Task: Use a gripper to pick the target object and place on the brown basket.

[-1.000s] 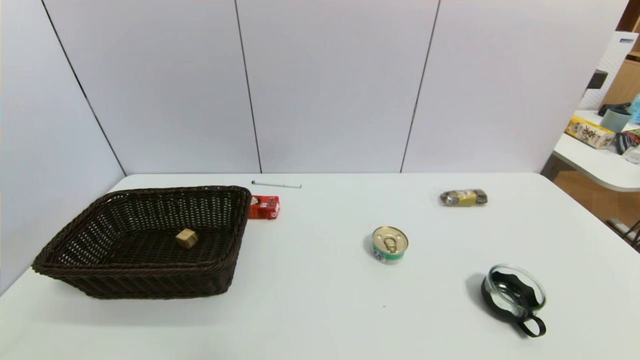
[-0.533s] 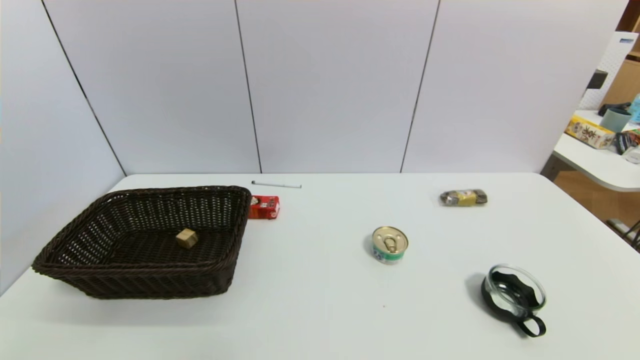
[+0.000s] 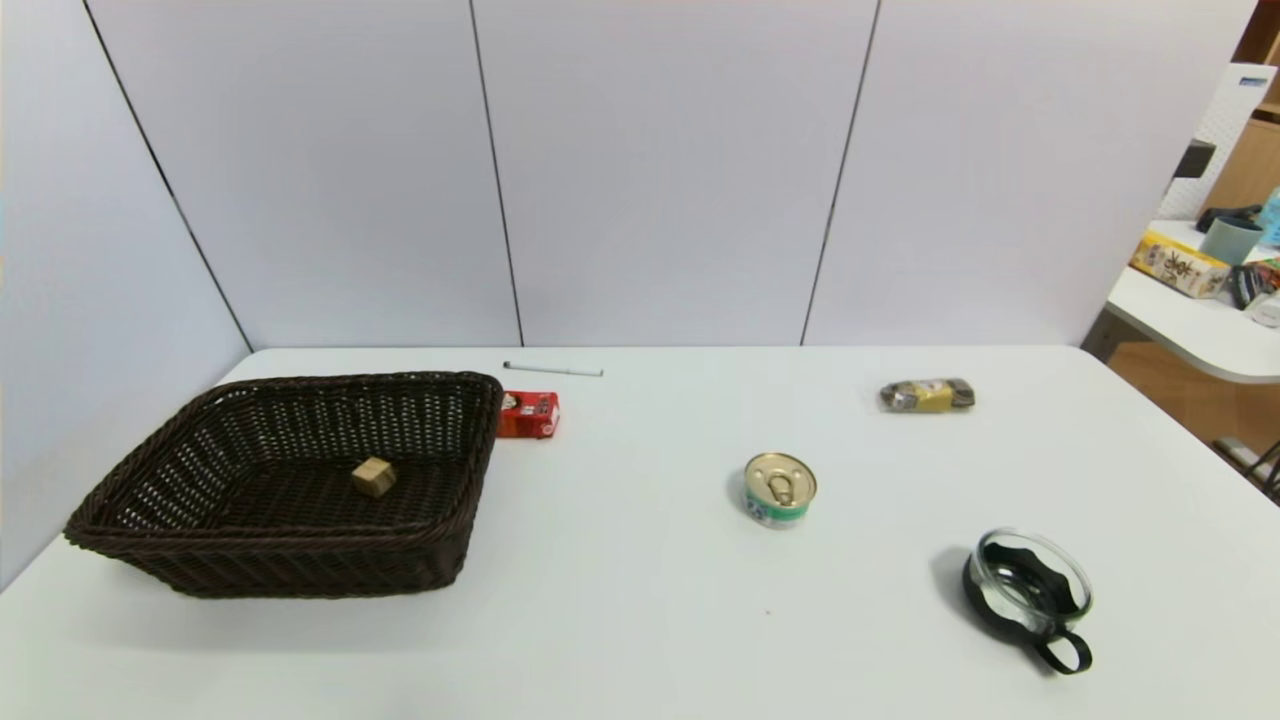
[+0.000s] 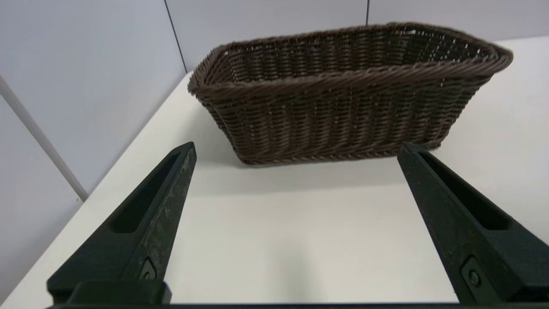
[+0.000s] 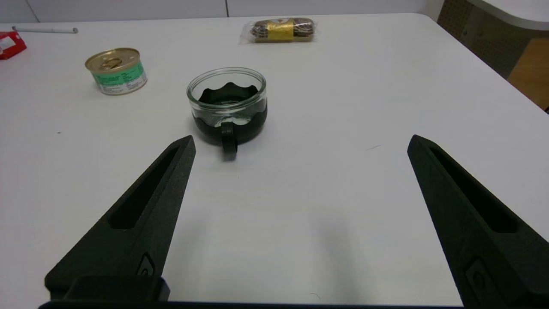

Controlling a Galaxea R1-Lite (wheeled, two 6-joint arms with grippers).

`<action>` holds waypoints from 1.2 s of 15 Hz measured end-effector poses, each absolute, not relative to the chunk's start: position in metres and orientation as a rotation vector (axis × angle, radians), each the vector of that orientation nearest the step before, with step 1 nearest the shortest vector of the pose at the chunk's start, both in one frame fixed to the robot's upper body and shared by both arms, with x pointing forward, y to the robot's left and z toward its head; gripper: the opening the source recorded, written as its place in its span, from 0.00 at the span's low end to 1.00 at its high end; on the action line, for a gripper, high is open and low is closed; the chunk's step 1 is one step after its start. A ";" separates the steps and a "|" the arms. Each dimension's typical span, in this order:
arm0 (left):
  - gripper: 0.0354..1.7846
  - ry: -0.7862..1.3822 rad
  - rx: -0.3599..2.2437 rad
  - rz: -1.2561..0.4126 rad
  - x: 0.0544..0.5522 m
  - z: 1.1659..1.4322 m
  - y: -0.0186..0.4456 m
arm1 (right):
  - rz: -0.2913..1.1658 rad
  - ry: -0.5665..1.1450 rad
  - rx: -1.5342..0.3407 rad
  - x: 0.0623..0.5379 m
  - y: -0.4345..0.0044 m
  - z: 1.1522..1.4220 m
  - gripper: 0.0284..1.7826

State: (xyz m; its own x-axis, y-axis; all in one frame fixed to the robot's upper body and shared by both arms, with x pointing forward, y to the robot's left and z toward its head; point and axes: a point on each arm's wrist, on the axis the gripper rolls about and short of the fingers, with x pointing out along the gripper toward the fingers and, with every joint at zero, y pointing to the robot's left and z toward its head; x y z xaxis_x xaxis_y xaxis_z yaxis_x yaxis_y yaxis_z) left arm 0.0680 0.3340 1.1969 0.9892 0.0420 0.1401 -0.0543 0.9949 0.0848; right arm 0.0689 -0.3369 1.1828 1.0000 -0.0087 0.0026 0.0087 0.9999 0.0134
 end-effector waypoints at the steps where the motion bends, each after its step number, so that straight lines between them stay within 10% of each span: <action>1: 0.94 -0.111 0.089 0.047 0.068 1.194 0.334 | -0.008 -0.003 0.014 0.069 -0.337 1.183 0.96; 18: 0.94 -0.003 -0.027 0.017 0.069 1.183 0.333 | -0.008 -0.003 0.014 0.069 -0.337 1.183 0.96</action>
State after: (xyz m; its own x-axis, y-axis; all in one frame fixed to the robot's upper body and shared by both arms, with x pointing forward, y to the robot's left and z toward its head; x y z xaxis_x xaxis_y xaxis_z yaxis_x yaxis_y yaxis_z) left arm 0.0691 0.3334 1.1827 0.9998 0.0174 0.0023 -0.0174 0.9995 -0.0272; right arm 0.0689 -0.3369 1.1828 1.0000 -0.0081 0.0026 0.0080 0.9999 0.0139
